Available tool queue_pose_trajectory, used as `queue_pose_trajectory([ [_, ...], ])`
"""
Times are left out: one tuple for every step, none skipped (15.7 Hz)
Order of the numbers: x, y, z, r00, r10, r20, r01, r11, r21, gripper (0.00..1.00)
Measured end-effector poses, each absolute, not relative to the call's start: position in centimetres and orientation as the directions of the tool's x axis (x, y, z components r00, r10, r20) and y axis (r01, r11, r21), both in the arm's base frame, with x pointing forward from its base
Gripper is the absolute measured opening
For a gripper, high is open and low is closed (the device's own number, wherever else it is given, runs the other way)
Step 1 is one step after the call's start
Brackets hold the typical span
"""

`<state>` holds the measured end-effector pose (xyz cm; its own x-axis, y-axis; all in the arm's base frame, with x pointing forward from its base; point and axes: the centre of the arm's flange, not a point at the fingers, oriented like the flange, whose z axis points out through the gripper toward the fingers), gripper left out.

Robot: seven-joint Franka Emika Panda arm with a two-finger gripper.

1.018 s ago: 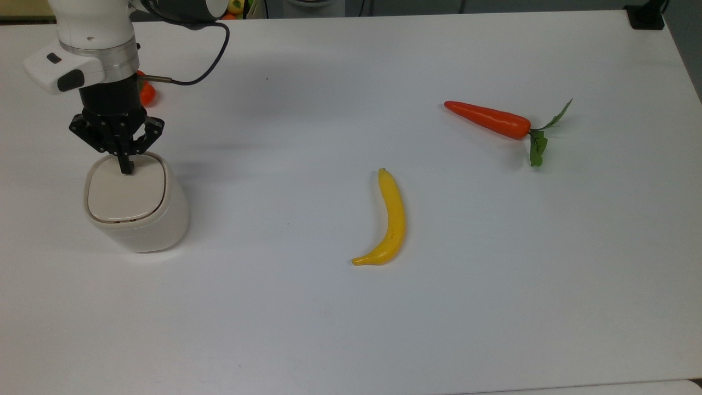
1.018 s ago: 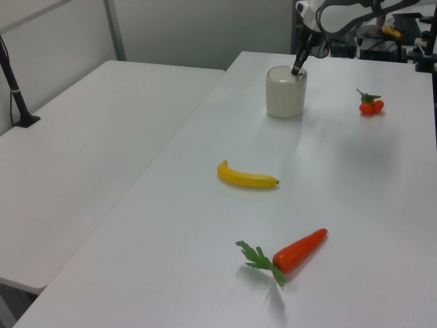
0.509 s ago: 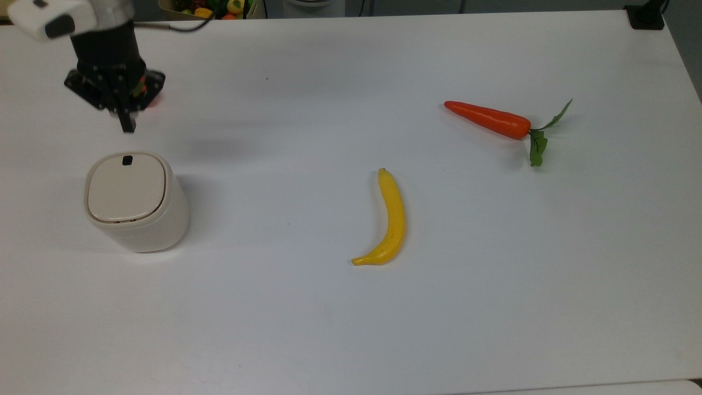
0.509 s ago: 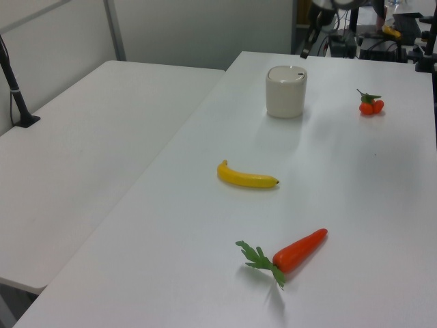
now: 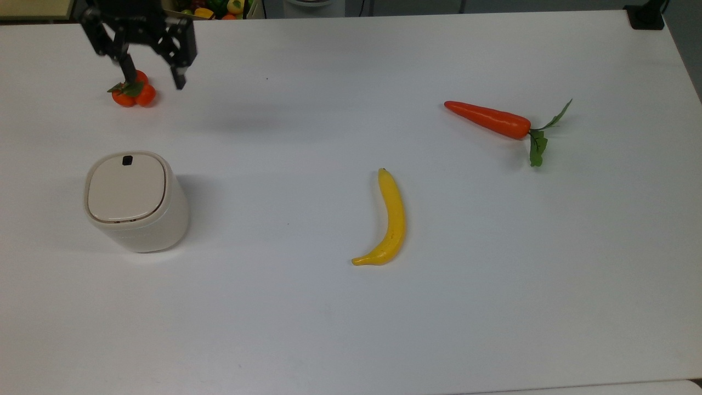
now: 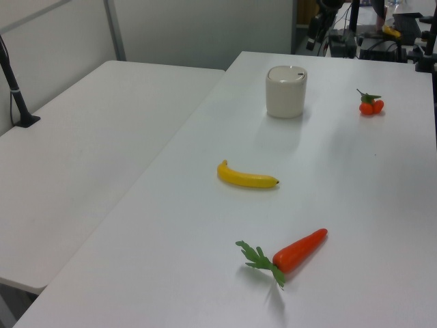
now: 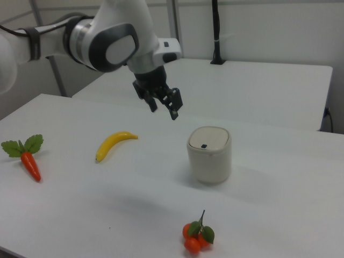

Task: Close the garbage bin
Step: 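Lift the gripper up and away from the closed bin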

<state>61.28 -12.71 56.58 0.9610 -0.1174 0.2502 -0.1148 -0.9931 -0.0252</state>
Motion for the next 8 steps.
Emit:
queue_pose_trajectory([
  [60.9, -12.2, 57.2, 0.960, -0.143, 0.241, -0.139, -0.990, -0.036, 0.89],
  [60.6, -11.7, 57.7, 0.959, -0.160, 0.235, -0.155, -0.987, -0.044, 0.96],
  [60.3, -11.0, 58.4, 0.957, -0.180, 0.230, -0.173, -0.984, -0.052, 1.00],
  [60.0, -10.4, 58.9, 0.955, -0.204, 0.218, -0.195, -0.979, -0.061, 1.00],
  [59.7, -9.6, 59.5, 0.953, -0.229, 0.198, -0.219, -0.973, -0.070, 1.00],
  [59.4, -8.8, 60.0, 0.954, -0.243, 0.177, -0.233, -0.970, -0.076, 1.00],
  [59.1, -7.7, 60.5, 0.956, -0.248, 0.156, -0.238, -0.968, -0.079, 1.00],
  [58.9, -6.7, 60.9, 0.960, -0.243, 0.139, -0.234, -0.969, -0.081, 1.00],
])
